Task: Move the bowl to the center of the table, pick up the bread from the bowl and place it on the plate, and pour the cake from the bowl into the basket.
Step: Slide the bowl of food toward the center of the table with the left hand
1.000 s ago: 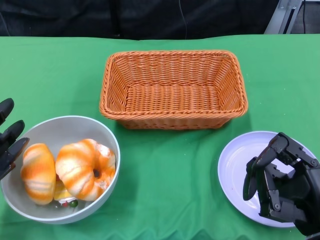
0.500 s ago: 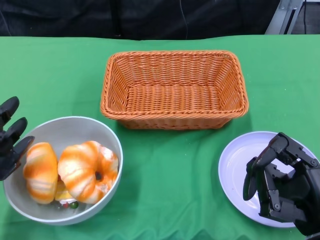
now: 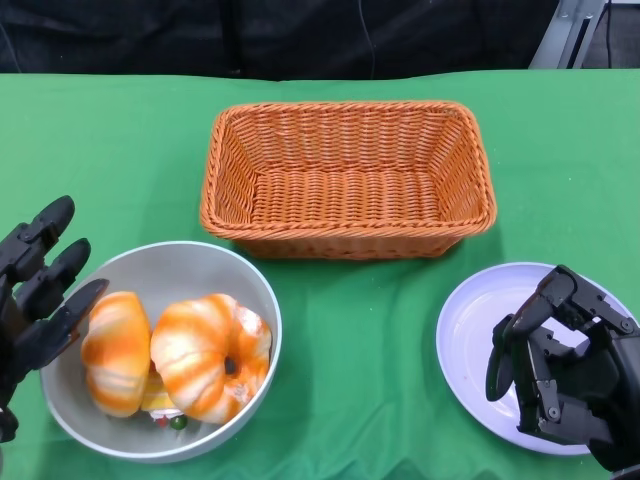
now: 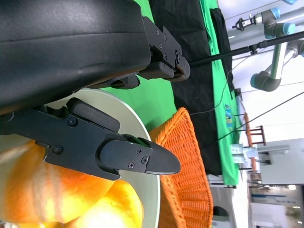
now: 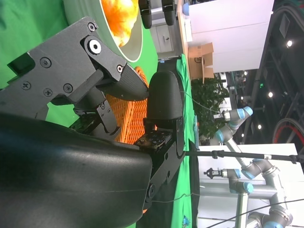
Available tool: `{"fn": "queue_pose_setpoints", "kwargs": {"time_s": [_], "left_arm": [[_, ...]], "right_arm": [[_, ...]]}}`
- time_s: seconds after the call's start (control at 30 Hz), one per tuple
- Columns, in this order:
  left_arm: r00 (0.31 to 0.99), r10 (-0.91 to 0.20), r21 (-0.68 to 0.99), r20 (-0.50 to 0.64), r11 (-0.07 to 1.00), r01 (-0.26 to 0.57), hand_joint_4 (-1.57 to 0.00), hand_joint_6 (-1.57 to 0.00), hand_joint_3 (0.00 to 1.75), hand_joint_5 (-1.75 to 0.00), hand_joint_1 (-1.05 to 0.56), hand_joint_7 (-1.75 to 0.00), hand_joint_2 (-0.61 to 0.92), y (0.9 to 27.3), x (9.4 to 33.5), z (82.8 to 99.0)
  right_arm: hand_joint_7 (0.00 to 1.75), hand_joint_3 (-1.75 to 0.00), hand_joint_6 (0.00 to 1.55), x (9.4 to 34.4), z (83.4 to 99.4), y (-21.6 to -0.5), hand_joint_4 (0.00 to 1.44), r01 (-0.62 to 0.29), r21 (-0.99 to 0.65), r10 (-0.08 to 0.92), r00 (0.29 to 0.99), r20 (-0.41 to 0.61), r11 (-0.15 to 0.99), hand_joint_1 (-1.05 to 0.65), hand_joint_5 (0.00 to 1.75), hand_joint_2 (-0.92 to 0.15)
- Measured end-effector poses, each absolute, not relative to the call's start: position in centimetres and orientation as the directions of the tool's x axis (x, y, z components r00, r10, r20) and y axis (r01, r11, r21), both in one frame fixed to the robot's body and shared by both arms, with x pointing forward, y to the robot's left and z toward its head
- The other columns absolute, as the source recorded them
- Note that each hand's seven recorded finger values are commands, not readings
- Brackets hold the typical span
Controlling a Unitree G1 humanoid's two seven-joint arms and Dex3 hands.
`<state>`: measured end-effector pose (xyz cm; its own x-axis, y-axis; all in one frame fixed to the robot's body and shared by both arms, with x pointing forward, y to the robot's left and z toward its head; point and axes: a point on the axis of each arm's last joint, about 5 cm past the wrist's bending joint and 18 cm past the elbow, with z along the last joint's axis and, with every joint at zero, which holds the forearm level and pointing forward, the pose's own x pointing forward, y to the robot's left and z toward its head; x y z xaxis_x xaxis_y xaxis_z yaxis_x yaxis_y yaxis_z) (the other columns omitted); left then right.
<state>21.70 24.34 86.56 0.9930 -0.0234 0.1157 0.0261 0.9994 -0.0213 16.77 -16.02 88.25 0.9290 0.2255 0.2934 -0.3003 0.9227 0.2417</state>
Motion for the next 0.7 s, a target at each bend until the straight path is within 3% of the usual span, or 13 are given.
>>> {"fn": "queue_pose_setpoints", "kwargs": {"time_s": [0.43,0.7], "left_arm": [[0.994,0.066,-0.033,0.09,0.997,-0.064,-0.35,-0.27,0.27,0.0,-0.65,0.0,0.92,22.2,21.8,87.0],[0.995,0.068,-0.04,0.078,0.997,-0.065,-0.34,-0.27,0.28,0.0,-0.62,0.0,0.92,21.0,21.9,87.4]], "right_arm": [[1.65,-1.3,0.61,16.8,88.2,-16.0,0.82,-0.301,0.23,0.23,0.929,0.291,0.925,-0.13,1.75,-0.51],[1.66,-1.29,0.6,16.8,88.2,-16.0,0.81,-0.303,0.229,0.233,0.929,0.289,0.925,-0.13,1.75,-0.52]]}}
